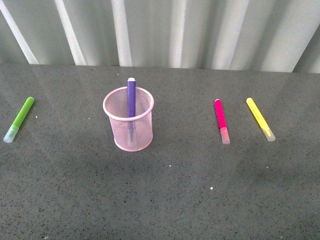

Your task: Insert purple and pink pens into pink cup

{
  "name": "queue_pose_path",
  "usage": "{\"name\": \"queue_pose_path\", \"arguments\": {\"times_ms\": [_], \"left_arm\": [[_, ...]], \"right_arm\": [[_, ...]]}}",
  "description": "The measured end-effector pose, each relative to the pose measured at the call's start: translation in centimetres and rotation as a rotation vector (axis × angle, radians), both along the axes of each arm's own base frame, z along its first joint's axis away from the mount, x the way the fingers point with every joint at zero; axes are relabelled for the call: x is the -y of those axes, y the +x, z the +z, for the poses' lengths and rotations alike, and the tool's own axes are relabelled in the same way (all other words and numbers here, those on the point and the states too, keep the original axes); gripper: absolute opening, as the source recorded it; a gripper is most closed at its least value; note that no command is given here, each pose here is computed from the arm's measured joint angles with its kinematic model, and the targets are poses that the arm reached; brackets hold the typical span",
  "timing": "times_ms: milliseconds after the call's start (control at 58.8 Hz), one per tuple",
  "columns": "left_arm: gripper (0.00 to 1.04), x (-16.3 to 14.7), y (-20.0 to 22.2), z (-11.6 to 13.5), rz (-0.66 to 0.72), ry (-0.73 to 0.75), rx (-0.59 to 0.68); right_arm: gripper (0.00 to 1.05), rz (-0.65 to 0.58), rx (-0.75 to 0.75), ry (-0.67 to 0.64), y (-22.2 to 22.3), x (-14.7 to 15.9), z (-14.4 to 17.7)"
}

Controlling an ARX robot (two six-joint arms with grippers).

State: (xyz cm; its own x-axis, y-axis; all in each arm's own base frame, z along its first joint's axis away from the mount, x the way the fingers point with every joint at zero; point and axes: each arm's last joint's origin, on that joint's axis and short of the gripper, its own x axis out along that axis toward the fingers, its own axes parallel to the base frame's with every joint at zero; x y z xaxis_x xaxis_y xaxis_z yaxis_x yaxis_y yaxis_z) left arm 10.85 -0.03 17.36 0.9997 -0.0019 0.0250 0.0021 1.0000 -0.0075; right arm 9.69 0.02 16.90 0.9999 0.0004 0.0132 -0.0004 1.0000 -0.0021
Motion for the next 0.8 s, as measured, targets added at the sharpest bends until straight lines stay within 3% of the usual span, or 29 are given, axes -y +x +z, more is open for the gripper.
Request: {"name": "queue_pose_path", "arguments": {"times_ms": [442,800], "left_arm": [[0.05,0.0,-1.2,-0.3,0.000,-0.001,-0.008],[0.67,0.0,-1.2,-0.3,0.000,0.000,-0.007]], "right_arm": [[0.98,0.000,0.000,0.000,0.0,0.0,0.0],[0.98,0.000,0.000,0.000,0.0,0.0,0.0]]}}
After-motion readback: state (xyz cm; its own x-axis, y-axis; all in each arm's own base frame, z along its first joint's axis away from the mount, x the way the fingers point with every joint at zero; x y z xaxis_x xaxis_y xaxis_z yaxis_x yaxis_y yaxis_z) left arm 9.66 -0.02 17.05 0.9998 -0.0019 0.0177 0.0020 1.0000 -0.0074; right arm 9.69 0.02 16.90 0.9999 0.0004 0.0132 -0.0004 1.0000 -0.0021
